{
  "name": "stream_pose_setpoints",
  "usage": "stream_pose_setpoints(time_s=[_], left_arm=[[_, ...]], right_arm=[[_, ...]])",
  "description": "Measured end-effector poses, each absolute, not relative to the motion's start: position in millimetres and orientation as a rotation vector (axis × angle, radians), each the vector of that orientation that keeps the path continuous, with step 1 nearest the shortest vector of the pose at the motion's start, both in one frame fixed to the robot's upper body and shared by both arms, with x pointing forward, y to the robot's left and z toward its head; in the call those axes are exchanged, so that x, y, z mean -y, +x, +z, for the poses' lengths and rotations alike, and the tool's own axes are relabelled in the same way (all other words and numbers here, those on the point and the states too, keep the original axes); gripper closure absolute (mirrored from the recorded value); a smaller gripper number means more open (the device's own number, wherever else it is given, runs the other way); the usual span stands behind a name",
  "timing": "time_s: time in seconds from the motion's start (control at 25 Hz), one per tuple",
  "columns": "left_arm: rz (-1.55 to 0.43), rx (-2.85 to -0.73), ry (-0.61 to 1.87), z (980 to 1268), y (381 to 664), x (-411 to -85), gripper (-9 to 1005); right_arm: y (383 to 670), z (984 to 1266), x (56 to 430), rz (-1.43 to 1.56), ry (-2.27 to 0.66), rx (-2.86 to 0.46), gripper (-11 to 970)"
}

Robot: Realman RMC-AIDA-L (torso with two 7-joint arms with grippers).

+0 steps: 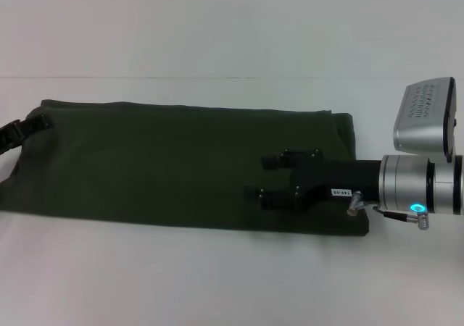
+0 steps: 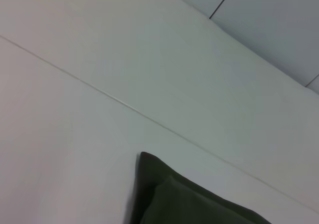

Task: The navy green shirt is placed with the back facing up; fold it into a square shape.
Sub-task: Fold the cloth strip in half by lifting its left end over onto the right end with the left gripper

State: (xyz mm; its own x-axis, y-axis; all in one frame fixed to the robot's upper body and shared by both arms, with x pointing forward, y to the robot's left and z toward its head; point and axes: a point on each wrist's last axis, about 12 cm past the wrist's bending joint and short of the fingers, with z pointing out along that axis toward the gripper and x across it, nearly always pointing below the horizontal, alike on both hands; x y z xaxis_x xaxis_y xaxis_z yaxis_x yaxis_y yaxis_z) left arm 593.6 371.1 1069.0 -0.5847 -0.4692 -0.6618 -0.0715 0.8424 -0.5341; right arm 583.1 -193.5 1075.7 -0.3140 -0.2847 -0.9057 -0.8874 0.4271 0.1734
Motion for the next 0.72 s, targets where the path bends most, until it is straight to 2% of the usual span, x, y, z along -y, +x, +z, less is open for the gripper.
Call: stream_pose_setpoints(time_s=[0.72], left_arm=[[-0.494, -2.149, -0.444, 1059.5, 585.7, -382.0, 136]], right_arm=[[583.2, 1074.4, 194.0, 0.873, -1.008, -1.827, 172]])
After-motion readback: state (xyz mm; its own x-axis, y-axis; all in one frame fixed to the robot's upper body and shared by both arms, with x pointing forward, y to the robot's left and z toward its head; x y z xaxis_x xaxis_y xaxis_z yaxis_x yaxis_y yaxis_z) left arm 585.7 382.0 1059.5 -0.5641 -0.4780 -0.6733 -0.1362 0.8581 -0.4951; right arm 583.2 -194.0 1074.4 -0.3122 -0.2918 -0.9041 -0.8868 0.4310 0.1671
